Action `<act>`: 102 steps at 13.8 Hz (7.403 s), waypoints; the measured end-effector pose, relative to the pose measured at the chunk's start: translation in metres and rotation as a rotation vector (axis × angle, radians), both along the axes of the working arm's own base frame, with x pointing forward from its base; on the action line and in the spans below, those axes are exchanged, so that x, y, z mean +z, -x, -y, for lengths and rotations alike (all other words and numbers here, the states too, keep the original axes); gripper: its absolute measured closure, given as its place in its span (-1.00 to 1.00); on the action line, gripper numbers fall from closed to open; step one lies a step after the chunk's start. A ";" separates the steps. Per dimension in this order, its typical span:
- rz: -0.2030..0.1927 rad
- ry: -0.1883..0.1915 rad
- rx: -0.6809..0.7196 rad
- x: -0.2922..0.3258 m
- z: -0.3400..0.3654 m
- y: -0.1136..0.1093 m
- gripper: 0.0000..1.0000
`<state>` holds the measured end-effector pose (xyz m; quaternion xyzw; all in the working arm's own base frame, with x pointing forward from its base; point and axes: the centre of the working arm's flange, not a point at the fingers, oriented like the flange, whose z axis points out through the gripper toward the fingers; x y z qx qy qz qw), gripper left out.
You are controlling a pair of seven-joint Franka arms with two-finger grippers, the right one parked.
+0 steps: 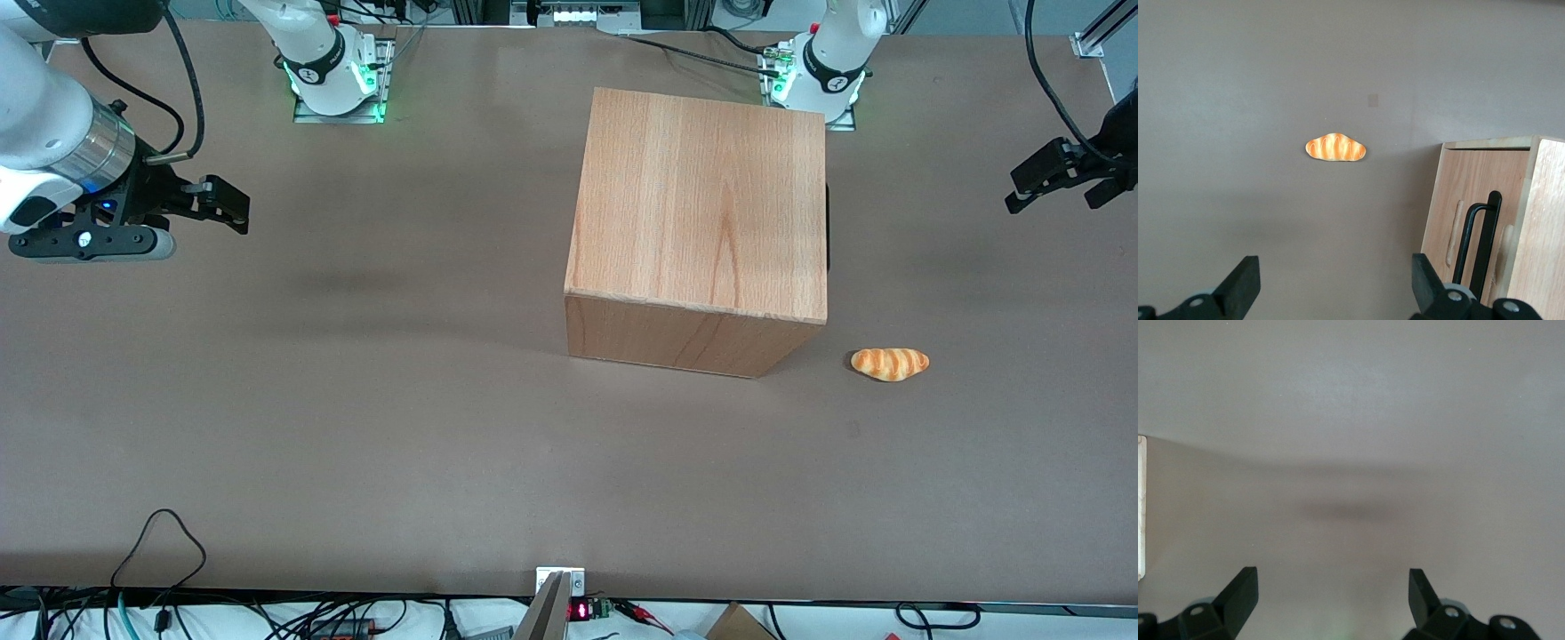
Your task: Open top drawer with left arm
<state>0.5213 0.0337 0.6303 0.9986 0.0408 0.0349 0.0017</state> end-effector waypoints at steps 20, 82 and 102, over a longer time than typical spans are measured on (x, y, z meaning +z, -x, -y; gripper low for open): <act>-0.233 0.208 -0.061 -0.172 0.080 -0.006 -1.00; -0.261 0.245 0.082 -0.249 -0.099 -0.001 -1.00; -0.185 0.237 0.067 -0.164 -0.145 -0.029 -1.00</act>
